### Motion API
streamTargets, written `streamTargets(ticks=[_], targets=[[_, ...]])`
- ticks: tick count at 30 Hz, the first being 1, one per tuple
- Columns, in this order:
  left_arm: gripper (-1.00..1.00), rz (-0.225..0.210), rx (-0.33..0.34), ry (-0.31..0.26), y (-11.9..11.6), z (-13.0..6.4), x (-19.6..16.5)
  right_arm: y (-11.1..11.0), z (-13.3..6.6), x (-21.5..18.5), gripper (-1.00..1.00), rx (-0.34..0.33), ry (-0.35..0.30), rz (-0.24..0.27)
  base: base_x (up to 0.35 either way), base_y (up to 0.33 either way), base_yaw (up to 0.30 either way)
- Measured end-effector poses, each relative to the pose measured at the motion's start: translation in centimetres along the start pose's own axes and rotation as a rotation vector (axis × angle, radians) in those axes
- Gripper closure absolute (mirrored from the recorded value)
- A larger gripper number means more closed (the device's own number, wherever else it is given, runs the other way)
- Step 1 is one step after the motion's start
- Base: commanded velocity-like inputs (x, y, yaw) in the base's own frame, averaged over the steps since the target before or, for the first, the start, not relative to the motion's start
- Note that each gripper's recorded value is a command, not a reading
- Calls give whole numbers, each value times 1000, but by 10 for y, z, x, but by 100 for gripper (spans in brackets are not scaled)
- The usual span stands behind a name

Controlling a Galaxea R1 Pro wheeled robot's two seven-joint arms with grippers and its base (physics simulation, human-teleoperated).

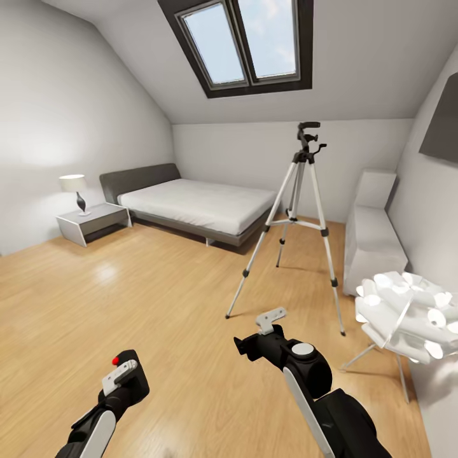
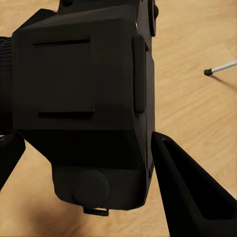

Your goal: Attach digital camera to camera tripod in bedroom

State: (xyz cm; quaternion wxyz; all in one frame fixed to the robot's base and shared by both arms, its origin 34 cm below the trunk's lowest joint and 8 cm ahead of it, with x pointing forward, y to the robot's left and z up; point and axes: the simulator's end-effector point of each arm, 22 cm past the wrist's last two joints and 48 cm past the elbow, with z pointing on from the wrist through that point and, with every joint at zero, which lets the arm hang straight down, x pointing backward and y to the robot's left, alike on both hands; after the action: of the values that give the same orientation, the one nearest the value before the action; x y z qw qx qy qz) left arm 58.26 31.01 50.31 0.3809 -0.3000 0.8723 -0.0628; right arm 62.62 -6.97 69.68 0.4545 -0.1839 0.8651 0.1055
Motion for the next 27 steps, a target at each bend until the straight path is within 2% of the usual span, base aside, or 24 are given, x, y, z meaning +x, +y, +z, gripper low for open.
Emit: streamTargets(ticks=[18,27], targets=[[100,-1,6,7,1,1,1,3,0,-1,-100,-8,-10,-2,306,101,9],[100,-4,6,4,2,0,-1,-1,-1,2,-100,-3,-1,-3,283,172,-223]])
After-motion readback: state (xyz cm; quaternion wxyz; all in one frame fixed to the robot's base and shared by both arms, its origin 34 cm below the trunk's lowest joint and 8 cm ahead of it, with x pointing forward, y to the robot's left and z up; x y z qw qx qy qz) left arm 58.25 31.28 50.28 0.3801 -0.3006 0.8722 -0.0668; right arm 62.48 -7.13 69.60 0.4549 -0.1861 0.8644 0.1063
